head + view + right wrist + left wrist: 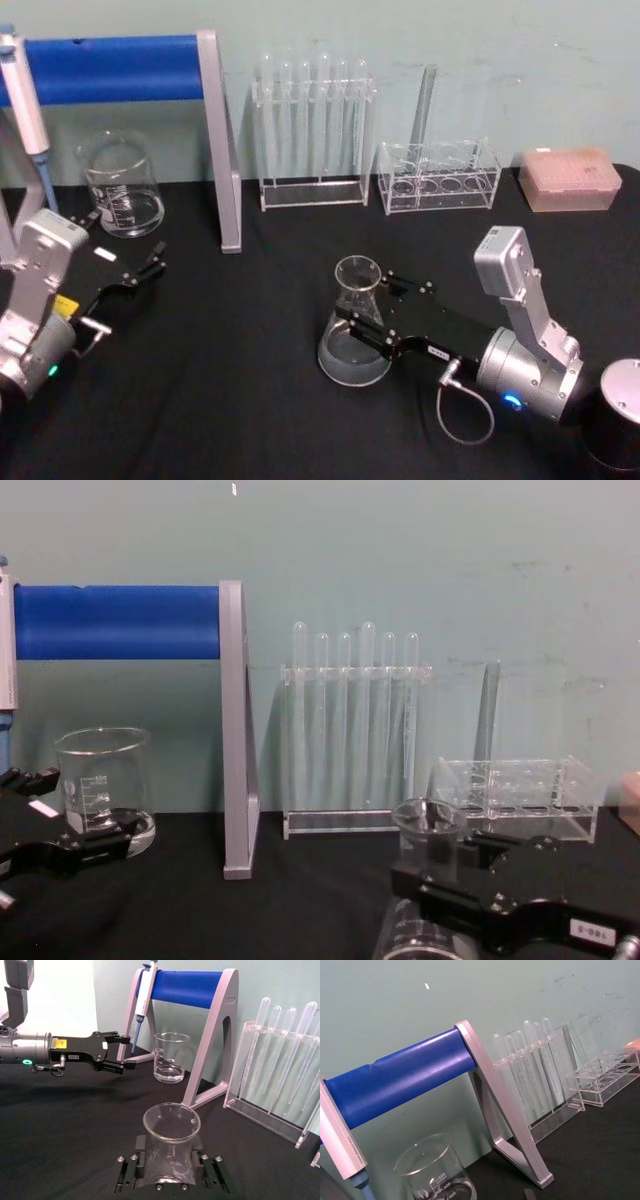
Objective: Grasp the erlenmeyer flask with one hand, shake it three times, then place it back.
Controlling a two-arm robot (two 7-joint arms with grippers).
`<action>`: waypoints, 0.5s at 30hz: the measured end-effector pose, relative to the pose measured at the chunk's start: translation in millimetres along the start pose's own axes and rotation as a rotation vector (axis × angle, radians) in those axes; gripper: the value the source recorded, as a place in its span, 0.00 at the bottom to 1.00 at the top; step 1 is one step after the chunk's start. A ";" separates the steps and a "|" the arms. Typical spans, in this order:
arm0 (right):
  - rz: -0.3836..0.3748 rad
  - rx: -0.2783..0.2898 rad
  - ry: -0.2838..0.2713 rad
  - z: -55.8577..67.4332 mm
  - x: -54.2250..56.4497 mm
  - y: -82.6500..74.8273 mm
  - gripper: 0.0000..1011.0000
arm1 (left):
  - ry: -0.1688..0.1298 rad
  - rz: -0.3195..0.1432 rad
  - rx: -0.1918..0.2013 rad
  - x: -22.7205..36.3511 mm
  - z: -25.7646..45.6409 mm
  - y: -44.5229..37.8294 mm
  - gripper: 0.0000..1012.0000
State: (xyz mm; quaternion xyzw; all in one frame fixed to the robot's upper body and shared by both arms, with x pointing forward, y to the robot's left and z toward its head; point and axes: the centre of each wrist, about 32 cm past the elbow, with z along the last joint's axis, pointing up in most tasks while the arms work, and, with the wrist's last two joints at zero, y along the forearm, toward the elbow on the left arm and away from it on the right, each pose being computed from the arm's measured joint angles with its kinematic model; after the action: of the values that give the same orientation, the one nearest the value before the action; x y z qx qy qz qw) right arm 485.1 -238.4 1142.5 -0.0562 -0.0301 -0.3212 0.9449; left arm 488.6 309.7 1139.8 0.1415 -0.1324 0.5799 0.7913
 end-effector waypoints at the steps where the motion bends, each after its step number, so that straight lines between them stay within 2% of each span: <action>1: 0.000 0.000 0.000 0.0 0.0 0.0 0.53 | 0.000 0.000 0.000 0.0 0.0 0.0 0.99; 5: 0.000 -0.001 0.000 0.0 -0.1 0.0 0.65 | 0.000 0.000 0.000 0.0 0.0 0.0 0.99; 6: 0.000 -0.001 0.000 0.0 -0.1 0.0 0.71 | 0.000 0.000 0.000 0.0 0.0 0.0 0.99; 15: -0.001 -0.001 0.000 0.1 0.0 0.1 0.94 | 0.000 0.000 0.000 0.0 0.0 0.0 0.99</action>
State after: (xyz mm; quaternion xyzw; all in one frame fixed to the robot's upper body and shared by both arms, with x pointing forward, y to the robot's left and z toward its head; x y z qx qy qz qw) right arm 485.2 -238.3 1142.6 -0.0565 -0.0303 -0.3217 0.9447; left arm 488.6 309.7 1139.8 0.1415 -0.1324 0.5800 0.7913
